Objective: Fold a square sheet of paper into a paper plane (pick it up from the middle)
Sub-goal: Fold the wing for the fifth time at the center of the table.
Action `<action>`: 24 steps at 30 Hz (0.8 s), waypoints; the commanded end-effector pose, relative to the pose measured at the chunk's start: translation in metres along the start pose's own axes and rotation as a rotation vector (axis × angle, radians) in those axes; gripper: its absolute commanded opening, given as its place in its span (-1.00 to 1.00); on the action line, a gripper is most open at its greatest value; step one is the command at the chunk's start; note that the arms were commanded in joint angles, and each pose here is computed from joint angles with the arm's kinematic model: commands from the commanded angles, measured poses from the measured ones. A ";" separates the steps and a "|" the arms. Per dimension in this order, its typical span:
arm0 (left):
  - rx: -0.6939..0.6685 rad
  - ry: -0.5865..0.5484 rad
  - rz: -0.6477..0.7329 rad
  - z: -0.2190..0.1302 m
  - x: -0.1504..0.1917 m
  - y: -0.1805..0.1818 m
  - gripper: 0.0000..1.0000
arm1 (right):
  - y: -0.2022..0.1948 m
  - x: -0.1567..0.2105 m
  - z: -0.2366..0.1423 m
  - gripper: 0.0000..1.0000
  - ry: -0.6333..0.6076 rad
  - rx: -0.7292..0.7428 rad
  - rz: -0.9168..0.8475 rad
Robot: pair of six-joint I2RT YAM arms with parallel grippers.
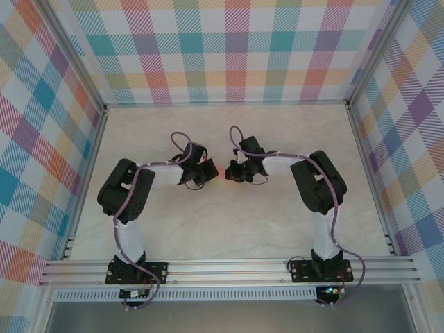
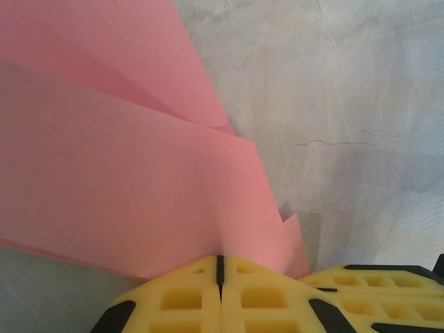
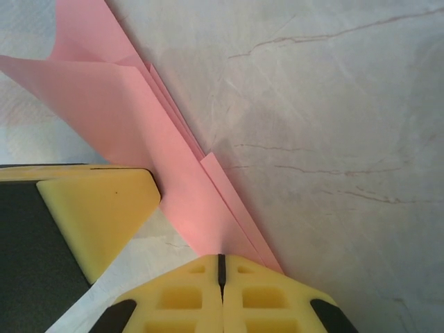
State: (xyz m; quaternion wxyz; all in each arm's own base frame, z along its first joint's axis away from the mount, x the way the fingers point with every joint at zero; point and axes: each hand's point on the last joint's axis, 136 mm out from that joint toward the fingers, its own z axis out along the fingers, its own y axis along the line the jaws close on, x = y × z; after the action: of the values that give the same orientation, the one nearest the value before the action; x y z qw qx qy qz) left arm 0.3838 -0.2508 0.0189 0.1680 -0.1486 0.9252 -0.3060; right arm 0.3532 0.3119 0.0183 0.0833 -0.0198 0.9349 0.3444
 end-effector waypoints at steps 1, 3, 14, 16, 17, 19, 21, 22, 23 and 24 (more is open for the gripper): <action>-0.253 0.085 -0.039 0.016 0.032 0.075 -0.89 | -0.050 0.021 -0.001 -0.89 0.055 0.121 0.048; -0.254 0.088 -0.036 0.016 0.033 0.075 -0.89 | -0.048 0.019 0.000 -0.89 0.053 0.091 0.036; -0.250 0.100 -0.033 0.019 0.035 0.075 -0.90 | -0.033 0.016 -0.005 -0.86 0.011 -0.053 -0.017; -0.248 0.099 -0.032 0.018 0.034 0.075 -0.89 | -0.016 0.007 -0.019 -0.84 -0.021 -0.078 -0.050; -0.248 0.100 -0.033 0.018 0.034 0.075 -0.90 | -0.007 0.002 -0.028 -0.82 -0.041 -0.091 -0.063; -0.244 0.101 -0.033 0.018 0.035 0.074 -0.89 | 0.008 -0.005 -0.041 -0.80 -0.065 -0.113 -0.083; -0.243 0.101 -0.033 0.019 0.034 0.074 -0.90 | 0.020 -0.006 -0.047 -0.77 -0.067 -0.132 -0.094; -0.244 0.100 -0.034 0.019 0.034 0.074 -0.89 | 0.025 -0.004 -0.048 -0.76 -0.063 -0.136 -0.103; -0.242 0.098 -0.033 0.019 0.033 0.073 -0.90 | 0.028 0.000 -0.046 -0.75 -0.051 -0.137 -0.109; -0.243 0.099 -0.035 0.019 0.034 0.073 -0.90 | 0.030 0.003 -0.044 -0.75 -0.042 -0.138 -0.111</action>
State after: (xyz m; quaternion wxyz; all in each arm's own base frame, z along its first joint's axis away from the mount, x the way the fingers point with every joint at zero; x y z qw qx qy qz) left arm 0.3855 -0.2535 0.0191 0.1671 -0.1432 0.9253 -0.3090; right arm 0.3502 0.2966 0.0567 0.1243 -0.0487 0.9073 0.3987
